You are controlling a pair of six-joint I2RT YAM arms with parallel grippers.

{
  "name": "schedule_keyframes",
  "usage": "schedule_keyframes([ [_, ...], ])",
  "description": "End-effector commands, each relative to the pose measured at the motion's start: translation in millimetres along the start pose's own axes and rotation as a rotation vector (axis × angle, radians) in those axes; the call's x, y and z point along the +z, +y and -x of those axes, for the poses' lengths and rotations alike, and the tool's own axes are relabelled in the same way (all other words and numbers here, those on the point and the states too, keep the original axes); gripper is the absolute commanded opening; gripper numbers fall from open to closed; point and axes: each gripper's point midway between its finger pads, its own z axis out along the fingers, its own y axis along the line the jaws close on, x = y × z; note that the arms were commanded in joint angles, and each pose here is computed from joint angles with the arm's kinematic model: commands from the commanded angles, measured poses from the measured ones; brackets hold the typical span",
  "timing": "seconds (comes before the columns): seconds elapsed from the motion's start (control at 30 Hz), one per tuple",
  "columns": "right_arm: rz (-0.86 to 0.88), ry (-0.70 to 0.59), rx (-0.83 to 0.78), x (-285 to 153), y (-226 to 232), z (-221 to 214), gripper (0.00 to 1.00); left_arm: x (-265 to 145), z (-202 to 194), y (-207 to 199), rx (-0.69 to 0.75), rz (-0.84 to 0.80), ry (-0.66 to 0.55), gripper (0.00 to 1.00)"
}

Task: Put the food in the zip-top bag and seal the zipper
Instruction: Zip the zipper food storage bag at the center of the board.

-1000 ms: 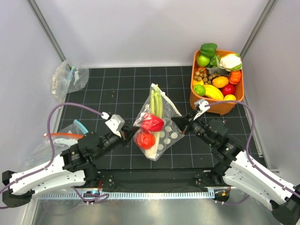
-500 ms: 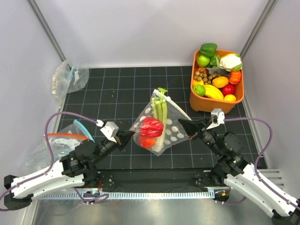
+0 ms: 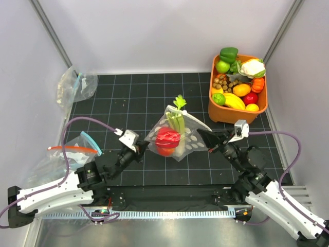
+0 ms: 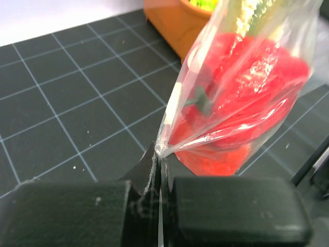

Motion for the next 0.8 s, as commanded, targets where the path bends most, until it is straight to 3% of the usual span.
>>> schedule_keyframes([
  [0.0,-0.111,-0.125,0.000,0.1,-20.2,21.5,0.05,-4.4,19.2,27.6,-0.070,0.152,-0.091,0.00],
  [0.1,-0.062,-0.086,0.008,9.9,-12.8,9.8,0.05,-1.0,15.5,27.0,-0.064,0.156,-0.083,0.02],
  [0.2,-0.007,-0.088,0.017,18.2,-1.3,13.6,0.01,1.3,14.4,25.6,-0.051,0.157,-0.066,0.24],
  [0.23,0.000,-0.075,0.016,21.3,-0.1,11.3,0.01,1.6,15.7,24.9,-0.051,0.154,-0.065,0.41],
  [0.33,0.071,-0.056,0.003,24.0,12.1,8.0,0.01,-0.2,19.0,20.1,-0.053,0.118,-0.085,0.65],
  [0.43,0.141,-0.038,-0.006,24.6,25.0,7.1,0.01,-1.0,23.1,13.3,-0.066,0.069,-0.130,0.76],
  [0.6,0.193,-0.028,-0.017,22.2,34.5,7.7,0.01,1.1,18.1,12.3,-0.049,0.060,-0.141,0.84],
  [0.77,0.179,-0.007,-0.027,20.6,32.2,5.3,0.01,3.5,16.1,0.3,-0.033,-0.007,-0.154,0.86],
])
